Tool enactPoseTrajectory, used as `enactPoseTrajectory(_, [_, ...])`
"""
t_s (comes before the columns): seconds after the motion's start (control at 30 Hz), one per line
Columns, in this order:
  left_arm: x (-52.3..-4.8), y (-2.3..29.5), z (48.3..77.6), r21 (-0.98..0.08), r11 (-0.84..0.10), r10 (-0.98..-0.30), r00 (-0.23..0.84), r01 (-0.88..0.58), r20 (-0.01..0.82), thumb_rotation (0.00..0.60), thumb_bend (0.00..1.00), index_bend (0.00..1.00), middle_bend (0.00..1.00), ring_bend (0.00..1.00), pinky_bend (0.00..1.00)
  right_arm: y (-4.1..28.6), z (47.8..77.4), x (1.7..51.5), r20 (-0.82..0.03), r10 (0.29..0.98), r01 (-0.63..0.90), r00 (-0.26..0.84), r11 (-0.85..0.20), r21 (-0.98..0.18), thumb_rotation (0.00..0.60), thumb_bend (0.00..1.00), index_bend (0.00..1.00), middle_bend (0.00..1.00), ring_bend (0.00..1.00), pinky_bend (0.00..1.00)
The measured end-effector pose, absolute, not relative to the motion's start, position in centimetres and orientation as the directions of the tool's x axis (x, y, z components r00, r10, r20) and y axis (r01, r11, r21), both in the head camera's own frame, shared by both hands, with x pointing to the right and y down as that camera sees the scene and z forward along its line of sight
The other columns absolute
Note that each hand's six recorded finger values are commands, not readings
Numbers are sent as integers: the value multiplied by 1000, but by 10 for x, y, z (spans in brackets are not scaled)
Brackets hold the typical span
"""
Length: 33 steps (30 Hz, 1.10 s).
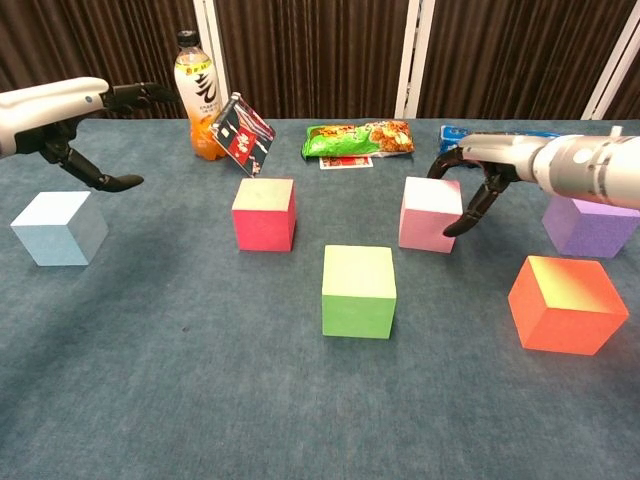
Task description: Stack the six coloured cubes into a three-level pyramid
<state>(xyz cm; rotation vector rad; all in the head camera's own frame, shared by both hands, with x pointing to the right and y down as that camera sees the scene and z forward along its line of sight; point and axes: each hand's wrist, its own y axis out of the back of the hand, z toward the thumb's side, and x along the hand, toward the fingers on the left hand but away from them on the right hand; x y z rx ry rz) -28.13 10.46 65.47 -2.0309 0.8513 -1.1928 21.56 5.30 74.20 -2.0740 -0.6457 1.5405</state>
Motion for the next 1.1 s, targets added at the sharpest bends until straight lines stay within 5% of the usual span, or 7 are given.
enactPoseTrajectory(0.27, [-292,104,650,-780,-577,-799,367,-242,476,600,340,0,0,0,79,45,742,202,-735,623,68,267,-774,-630,600,258,523,256,110,167])
enactPoseTrajectory(0.57, [-301,106,644,-787,-564,-809,358,-250,465,600,340,0,0,0,79,32,722,165,-718,606,43,342,-773,-633,600,260,526,256,110,166])
enactPoseTrajectory(1.1, [-312,108,647,-780,-562,-813,357,-275,460,600,339,0,0,0,79,35,738,100,-743,564,37,360,-805,-593,600,259,503,256,110,162])
